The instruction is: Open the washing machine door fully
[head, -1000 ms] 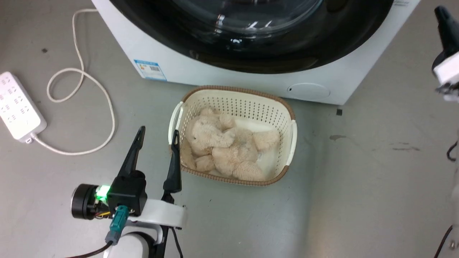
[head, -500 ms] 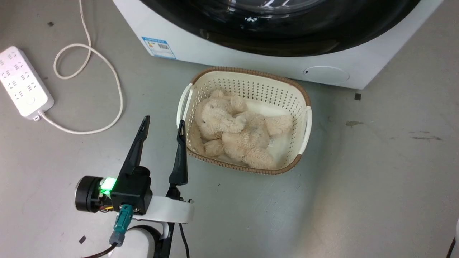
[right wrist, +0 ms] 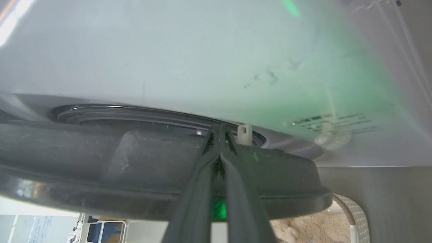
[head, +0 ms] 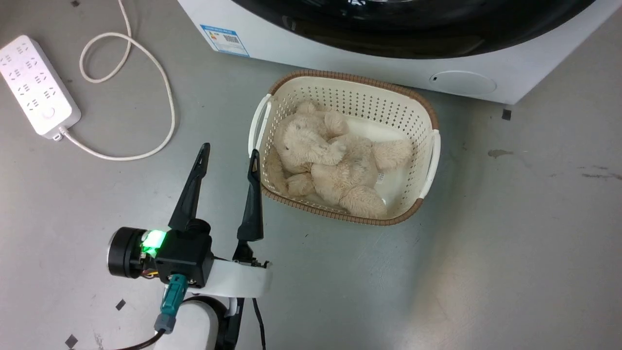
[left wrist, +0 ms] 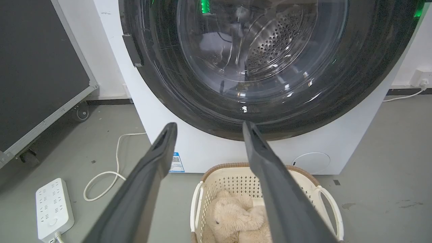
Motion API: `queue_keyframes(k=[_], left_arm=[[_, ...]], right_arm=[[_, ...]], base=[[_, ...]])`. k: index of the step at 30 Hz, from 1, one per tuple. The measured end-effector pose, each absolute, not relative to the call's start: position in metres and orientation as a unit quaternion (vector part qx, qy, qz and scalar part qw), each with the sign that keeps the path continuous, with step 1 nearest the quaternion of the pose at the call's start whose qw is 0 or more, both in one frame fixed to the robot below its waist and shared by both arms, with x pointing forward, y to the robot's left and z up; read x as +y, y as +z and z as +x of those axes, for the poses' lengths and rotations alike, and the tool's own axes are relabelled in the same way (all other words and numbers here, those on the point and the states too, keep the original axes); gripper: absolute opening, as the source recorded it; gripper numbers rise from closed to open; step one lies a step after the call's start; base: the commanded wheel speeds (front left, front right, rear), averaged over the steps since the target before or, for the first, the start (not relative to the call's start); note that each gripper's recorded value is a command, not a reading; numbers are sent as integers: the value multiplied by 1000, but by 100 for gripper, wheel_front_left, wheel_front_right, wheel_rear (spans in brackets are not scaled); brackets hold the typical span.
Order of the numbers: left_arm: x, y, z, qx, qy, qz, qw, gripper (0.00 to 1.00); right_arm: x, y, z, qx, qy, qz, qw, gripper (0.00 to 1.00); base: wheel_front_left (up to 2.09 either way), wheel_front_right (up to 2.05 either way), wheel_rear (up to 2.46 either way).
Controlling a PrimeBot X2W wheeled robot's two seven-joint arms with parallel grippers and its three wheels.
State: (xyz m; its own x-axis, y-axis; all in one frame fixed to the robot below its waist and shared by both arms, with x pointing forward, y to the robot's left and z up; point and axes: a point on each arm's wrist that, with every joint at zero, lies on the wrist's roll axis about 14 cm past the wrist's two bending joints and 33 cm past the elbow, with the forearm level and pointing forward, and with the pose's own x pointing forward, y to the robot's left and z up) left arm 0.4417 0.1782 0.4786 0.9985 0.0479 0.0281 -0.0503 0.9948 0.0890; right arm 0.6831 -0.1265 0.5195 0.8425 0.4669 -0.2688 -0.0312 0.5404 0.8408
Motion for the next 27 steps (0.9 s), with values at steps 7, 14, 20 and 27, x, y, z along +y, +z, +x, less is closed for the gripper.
queue_keyframes(k=[7, 14, 20, 27], left_arm=[[181, 482, 441, -22, 32, 42, 998, 100], [181, 497, 436, -42, 37, 19, 998, 100], [176, 504, 424, -49, 29, 8, 998, 100], [180, 508, 399, -46, 27, 2, 999, 100]], right_arm=[[-118, 516, 677, 279, 178, 478, 814, 0], [-111, 515, 651, 315, 202, 493, 785, 0], [-91, 514, 613, 352, 237, 506, 750, 0], [-44, 505, 538, 426, 304, 470, 711, 0]], base=[[0, 0, 0], [0, 0, 0], [0, 0, 0], [0, 0, 0]])
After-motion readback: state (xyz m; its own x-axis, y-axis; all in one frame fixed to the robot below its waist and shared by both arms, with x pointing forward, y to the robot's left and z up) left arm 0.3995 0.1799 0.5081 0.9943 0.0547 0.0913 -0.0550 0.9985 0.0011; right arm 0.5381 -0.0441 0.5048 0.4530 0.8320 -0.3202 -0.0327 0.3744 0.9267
